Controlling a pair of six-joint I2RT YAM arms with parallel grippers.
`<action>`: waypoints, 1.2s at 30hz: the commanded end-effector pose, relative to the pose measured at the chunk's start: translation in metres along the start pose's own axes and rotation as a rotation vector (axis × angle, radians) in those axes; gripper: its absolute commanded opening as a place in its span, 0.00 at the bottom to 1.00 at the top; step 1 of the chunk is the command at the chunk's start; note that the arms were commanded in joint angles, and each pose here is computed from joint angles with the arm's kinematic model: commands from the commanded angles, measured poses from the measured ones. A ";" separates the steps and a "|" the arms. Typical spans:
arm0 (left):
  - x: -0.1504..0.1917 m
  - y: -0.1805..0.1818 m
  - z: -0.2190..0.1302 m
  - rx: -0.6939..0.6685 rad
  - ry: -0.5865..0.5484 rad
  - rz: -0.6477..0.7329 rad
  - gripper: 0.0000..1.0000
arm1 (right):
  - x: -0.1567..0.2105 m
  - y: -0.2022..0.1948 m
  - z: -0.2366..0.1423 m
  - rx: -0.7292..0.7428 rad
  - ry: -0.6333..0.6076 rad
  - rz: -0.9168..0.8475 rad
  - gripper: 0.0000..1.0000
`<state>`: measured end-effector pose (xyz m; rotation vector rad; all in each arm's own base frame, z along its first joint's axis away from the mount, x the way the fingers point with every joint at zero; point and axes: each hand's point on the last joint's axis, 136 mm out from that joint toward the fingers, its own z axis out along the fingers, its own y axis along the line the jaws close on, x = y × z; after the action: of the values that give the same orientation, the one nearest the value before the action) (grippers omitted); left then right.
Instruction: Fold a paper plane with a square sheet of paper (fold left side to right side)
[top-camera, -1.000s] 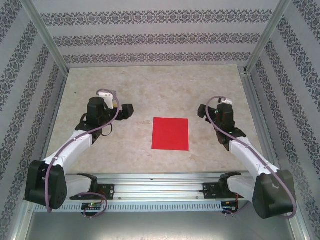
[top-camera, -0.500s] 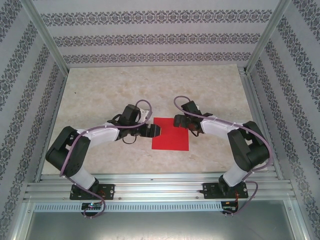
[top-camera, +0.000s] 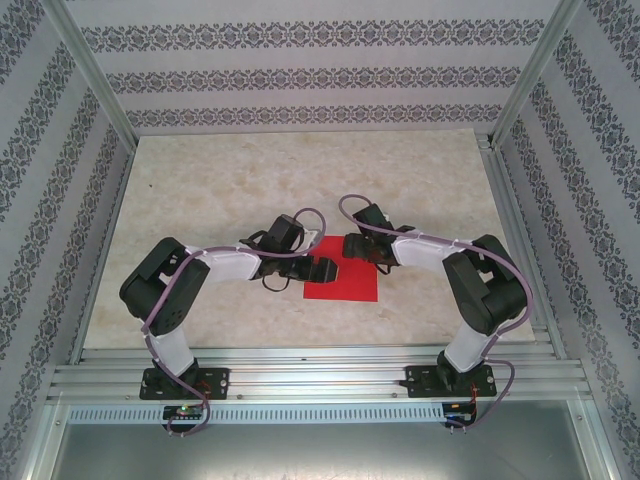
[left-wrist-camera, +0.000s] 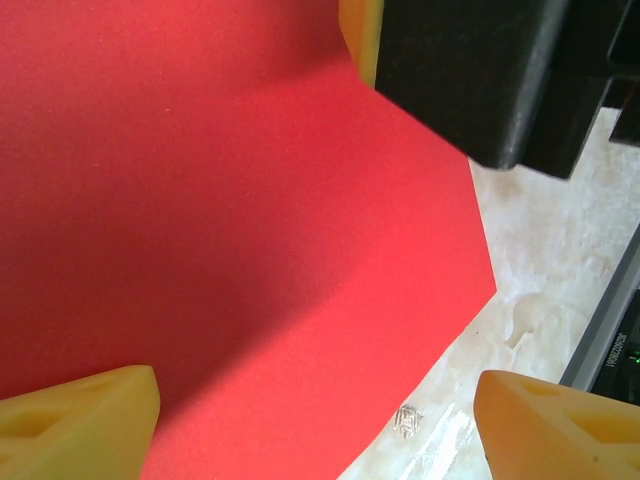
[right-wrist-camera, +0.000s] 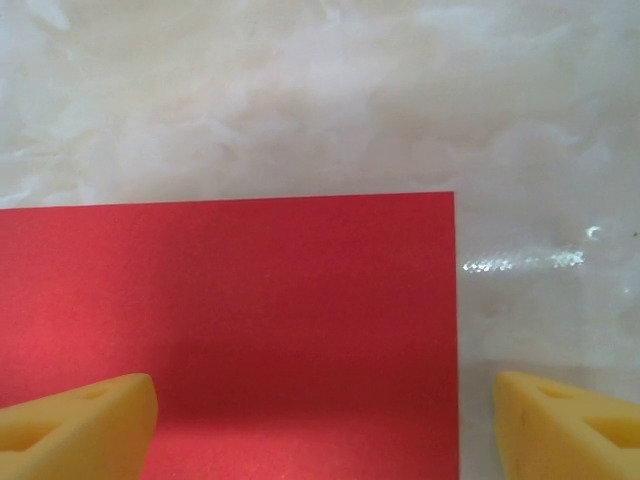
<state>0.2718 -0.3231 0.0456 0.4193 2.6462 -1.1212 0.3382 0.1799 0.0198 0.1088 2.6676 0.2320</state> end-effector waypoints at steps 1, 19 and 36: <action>0.002 0.005 0.011 -0.028 0.011 -0.003 0.84 | 0.038 0.052 -0.007 -0.244 0.136 0.017 0.84; -0.007 -0.006 -0.002 -0.012 -0.033 0.034 0.85 | 0.027 0.062 -0.032 -0.365 0.107 0.037 0.50; -0.073 -0.048 -0.173 0.215 -0.399 0.036 0.96 | -0.030 0.054 -0.162 -0.823 -0.285 0.067 0.26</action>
<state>0.3176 -0.2424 0.2011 0.2257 2.2231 -1.1767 0.3027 0.2000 0.1271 0.0887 2.3118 1.0409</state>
